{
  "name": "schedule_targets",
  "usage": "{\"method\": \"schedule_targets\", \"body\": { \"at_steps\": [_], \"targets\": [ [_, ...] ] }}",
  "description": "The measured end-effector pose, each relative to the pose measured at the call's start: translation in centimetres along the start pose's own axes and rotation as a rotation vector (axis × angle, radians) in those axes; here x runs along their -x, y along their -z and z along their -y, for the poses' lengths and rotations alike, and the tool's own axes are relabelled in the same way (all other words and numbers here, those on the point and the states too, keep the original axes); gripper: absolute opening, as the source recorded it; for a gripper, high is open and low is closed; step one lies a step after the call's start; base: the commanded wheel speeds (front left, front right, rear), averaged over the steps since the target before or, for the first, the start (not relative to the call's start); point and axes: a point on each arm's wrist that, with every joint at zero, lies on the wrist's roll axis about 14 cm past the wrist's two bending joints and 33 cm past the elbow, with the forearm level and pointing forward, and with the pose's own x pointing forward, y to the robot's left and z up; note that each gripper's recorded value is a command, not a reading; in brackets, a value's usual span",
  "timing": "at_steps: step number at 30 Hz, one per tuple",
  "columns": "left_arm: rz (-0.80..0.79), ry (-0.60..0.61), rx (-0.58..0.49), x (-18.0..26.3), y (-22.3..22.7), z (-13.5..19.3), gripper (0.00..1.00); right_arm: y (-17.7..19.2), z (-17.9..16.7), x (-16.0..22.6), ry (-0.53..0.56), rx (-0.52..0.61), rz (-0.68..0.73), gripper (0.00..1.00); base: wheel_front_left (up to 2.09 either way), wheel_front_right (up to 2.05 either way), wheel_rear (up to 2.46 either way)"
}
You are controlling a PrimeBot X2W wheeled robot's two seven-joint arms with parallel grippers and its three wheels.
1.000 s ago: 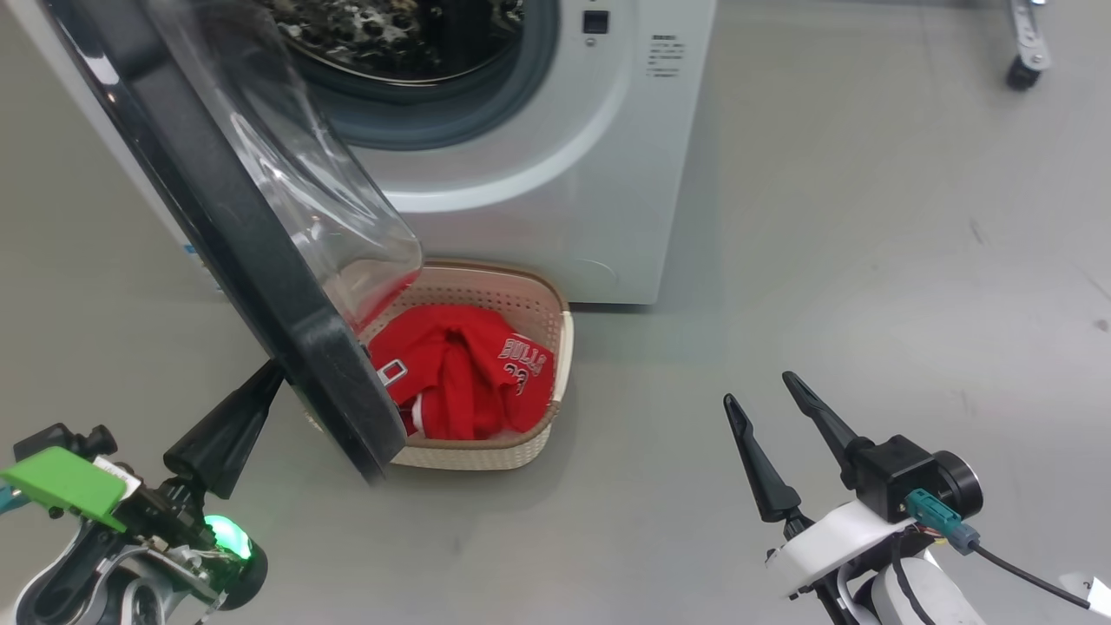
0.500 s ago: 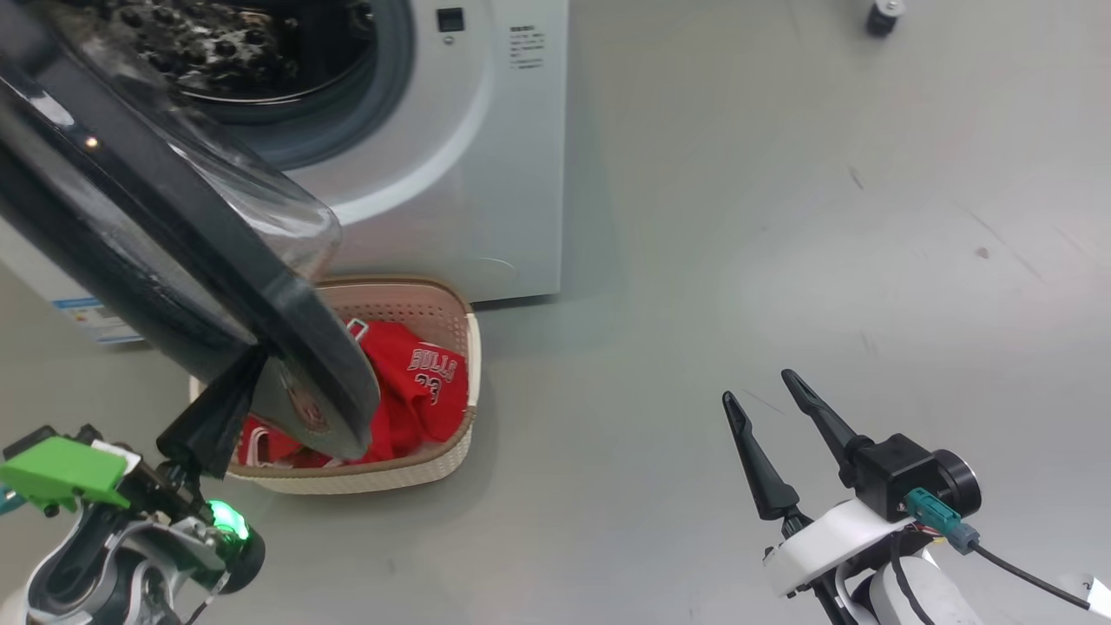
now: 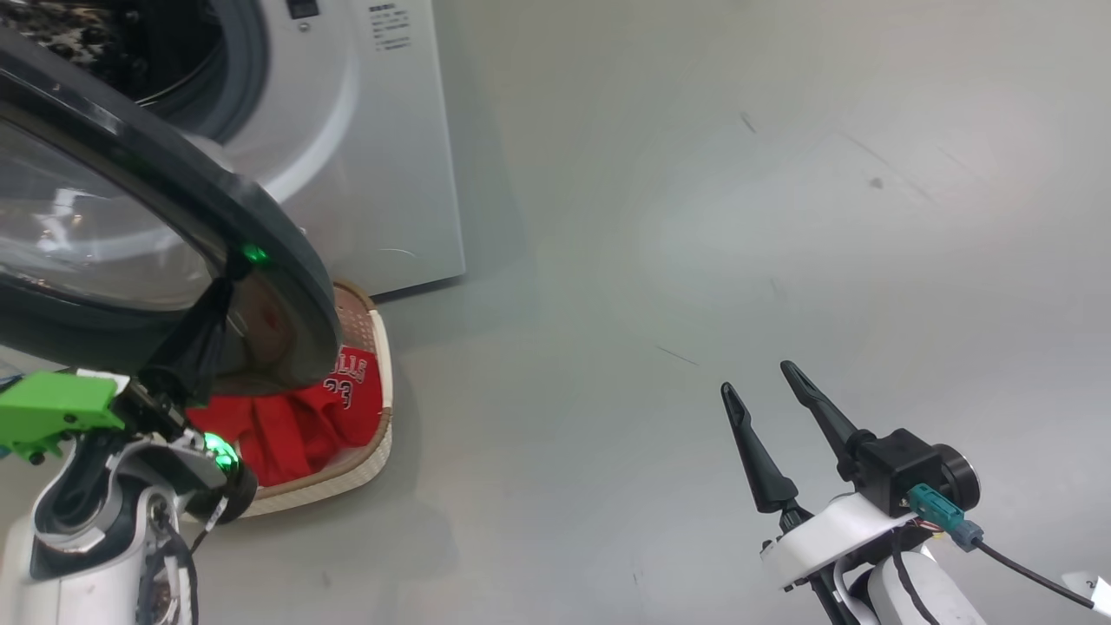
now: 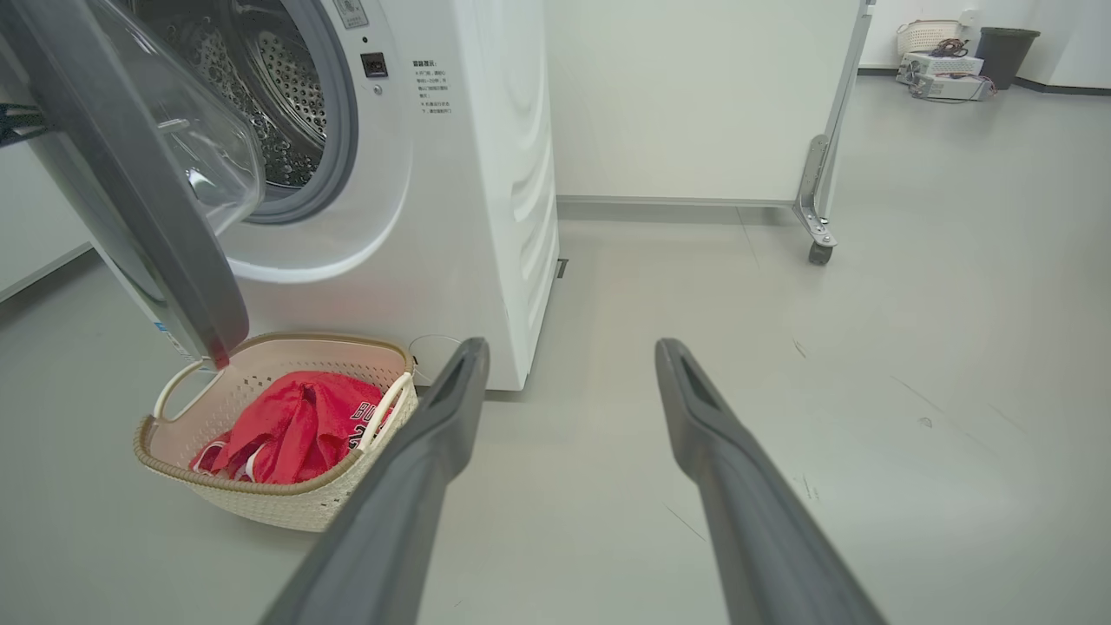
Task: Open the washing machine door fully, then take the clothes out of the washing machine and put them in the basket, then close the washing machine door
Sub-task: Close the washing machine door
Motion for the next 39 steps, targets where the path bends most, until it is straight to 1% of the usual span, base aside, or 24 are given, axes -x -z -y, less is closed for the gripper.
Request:
{"method": "schedule_targets", "body": {
  "at_steps": [5,14,20,28,34,36,39],
  "targets": [
    [0.023,-0.015,-0.014,-2.4,0.1,-0.3,0.0,0.0,1.5,0.7,0.054,-0.009,0.0,1.0,0.0,0.0,0.0],
    [0.031,-0.03,0.004,-5.5,0.9,-0.6,0.0,-0.2,3.3,1.5,0.122,-0.009,0.003,1.0,0.0,0.0,0.0],
    [0.029,-0.052,0.008,-6.3,1.3,-1.1,0.0,-0.3,3.8,1.5,0.143,-0.01,0.009,1.0,0.0,0.0,0.0],
    [0.024,-0.074,-0.003,-5.4,1.3,-1.8,0.0,-1.2,3.6,0.7,0.136,-0.012,0.041,1.0,0.0,0.0,0.0],
    [0.02,-0.092,-0.039,-3.0,1.1,-3.2,0.0,-2.1,3.0,0.0,0.108,-0.013,0.071,1.0,0.0,0.0,0.0],
    [0.015,-0.094,-0.063,-2.1,1.2,-3.5,0.0,-2.4,2.7,-0.2,0.096,-0.01,0.081,1.0,0.0,0.0,0.0],
    [0.004,-0.097,-0.158,-1.0,1.5,-3.7,0.0,-2.8,2.3,-0.5,0.075,-0.003,0.09,1.0,0.0,0.0,0.0]
  ]
}}
